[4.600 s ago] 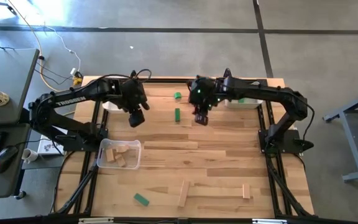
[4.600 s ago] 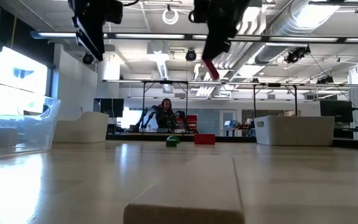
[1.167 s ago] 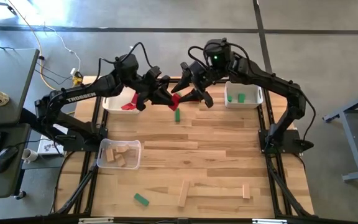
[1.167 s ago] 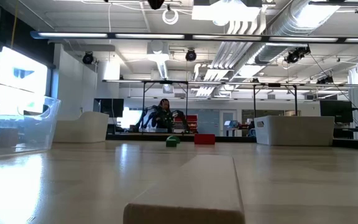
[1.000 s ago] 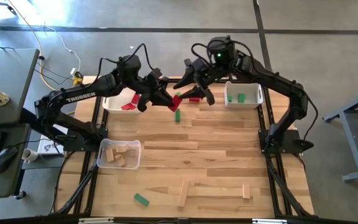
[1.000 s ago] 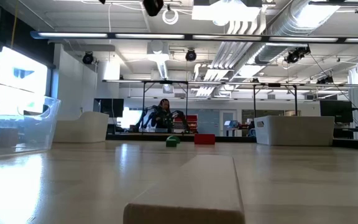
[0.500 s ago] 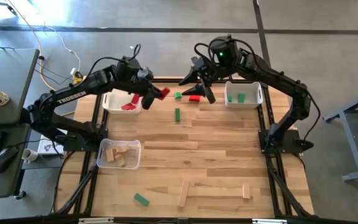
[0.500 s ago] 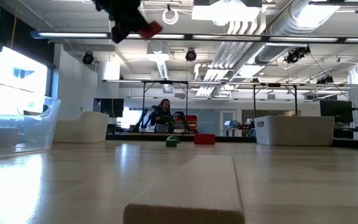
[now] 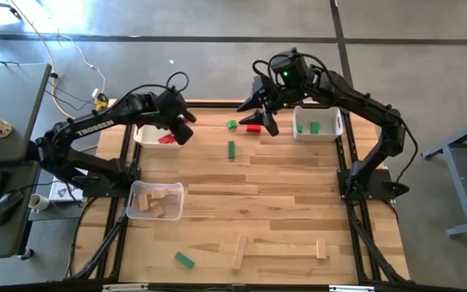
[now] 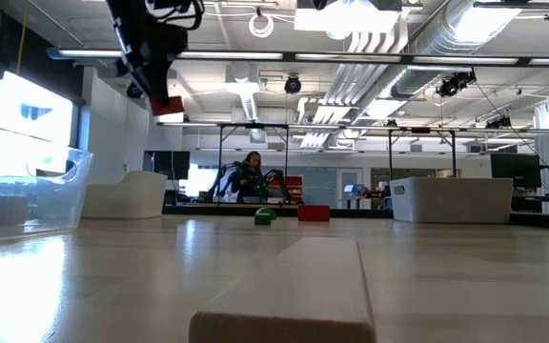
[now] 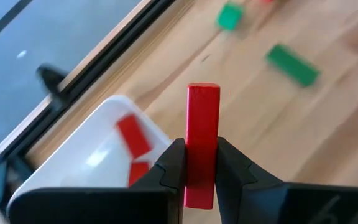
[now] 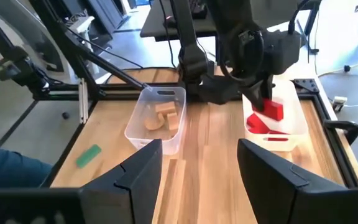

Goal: Sort & place blocks by color
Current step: Put the red rectangle into the left white bin

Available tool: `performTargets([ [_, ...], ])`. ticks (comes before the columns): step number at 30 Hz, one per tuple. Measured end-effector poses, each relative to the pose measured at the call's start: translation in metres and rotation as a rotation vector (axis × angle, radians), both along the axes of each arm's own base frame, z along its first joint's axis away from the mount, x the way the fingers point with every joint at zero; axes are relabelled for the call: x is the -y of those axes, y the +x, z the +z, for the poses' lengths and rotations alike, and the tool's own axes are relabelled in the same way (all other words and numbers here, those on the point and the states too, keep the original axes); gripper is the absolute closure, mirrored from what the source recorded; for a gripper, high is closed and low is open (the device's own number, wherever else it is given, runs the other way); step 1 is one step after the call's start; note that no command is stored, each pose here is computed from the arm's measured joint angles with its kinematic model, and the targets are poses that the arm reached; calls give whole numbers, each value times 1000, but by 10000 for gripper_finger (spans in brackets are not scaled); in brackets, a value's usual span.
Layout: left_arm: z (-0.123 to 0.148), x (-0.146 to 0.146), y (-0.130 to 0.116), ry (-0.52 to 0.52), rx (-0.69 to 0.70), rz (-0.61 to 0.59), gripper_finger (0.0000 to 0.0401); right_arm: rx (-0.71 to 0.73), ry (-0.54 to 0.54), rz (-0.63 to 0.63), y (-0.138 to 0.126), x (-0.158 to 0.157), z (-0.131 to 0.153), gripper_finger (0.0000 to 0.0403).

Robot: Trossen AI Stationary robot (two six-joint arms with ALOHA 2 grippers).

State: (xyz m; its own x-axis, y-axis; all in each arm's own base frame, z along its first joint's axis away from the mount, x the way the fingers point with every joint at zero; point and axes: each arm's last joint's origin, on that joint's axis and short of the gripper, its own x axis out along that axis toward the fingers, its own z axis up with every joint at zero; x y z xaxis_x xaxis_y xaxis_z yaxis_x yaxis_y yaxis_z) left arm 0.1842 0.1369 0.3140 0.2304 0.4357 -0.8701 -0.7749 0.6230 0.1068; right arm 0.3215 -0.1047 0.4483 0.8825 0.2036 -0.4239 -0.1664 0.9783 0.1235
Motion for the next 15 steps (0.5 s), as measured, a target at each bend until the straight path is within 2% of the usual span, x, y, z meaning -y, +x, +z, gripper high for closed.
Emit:
performTargets([
  [4, -17, -2, -5, -26, -41, 69, 369, -5, 15, -17, 0, 0, 0, 208],
  [11, -41, -9, -19, -67, -90, 211, 369, -43, -2, -214, 0, 5, -1, 208],
  [15, -49, -15, -27, -54, -116, 295, 368, -51, 5, -261, 0, 7, -1, 208],
])
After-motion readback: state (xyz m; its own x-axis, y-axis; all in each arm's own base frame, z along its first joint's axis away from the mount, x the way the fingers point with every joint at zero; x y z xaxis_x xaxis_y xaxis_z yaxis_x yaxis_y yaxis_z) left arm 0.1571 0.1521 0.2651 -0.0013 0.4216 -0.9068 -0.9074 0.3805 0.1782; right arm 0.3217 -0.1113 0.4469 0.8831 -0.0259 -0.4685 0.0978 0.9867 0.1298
